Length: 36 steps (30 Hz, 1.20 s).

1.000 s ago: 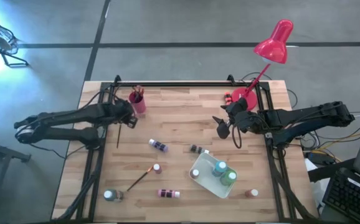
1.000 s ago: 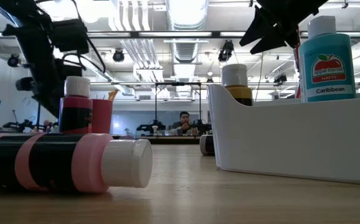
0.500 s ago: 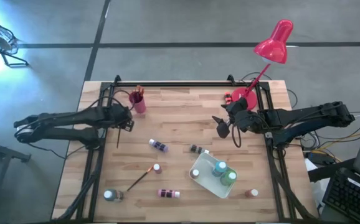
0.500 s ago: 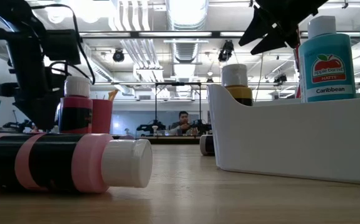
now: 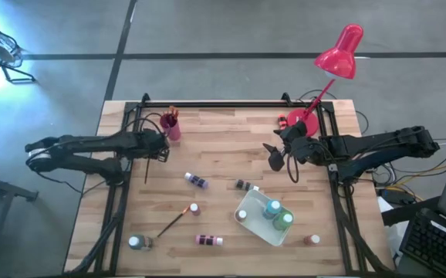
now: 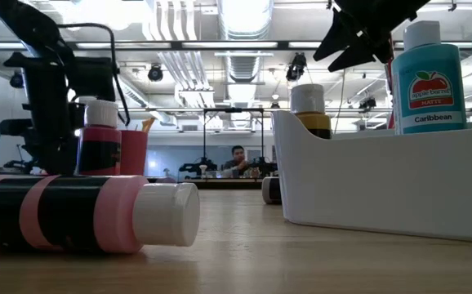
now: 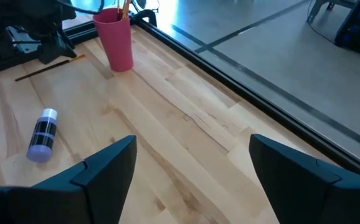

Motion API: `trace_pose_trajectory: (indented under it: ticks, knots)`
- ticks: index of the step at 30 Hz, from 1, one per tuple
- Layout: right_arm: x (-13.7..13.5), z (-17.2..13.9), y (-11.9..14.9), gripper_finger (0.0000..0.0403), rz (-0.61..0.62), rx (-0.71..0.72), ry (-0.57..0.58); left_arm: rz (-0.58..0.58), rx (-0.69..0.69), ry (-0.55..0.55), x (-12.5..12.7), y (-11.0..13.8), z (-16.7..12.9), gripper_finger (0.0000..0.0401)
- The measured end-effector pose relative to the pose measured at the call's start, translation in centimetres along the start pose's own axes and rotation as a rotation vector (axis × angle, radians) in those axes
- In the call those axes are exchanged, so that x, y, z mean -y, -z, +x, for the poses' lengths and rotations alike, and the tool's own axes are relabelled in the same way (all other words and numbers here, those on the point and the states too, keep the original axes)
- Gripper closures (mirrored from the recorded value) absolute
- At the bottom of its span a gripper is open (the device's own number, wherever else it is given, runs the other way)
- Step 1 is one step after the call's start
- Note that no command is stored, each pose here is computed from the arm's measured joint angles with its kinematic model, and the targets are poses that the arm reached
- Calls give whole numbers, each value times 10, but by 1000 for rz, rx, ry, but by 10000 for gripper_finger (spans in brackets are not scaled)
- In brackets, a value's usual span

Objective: Pick & Place Paint Supplies
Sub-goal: Put the orange paintbrush into the pink cup

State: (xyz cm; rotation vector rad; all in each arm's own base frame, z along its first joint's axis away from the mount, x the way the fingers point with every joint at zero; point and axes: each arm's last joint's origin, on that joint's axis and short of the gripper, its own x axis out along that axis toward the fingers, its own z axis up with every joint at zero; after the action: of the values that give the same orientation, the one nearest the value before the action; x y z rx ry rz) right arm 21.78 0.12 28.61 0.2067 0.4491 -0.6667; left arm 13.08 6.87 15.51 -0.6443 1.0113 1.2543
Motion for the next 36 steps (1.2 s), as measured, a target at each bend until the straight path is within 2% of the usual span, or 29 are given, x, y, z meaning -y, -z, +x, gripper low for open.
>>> trace_pose_trajectory:
  ticks: [5,9,25,31,36]
  knots:
    - [0,0,0,106,-5,-2,-1,-13,-9,-65,0,2,7,252]
    - [0,0,0,108,-10,-3,0,-30,-11,-77,2,-1,12,252]
    - [0,0,0,83,-18,-4,1,-60,-34,-142,9,-5,34,252]
    - [0,0,1,101,-23,-5,2,-69,-43,-159,8,-5,37,255]
    - [0,0,1,116,-23,-6,2,-102,-56,-161,5,-3,39,279]
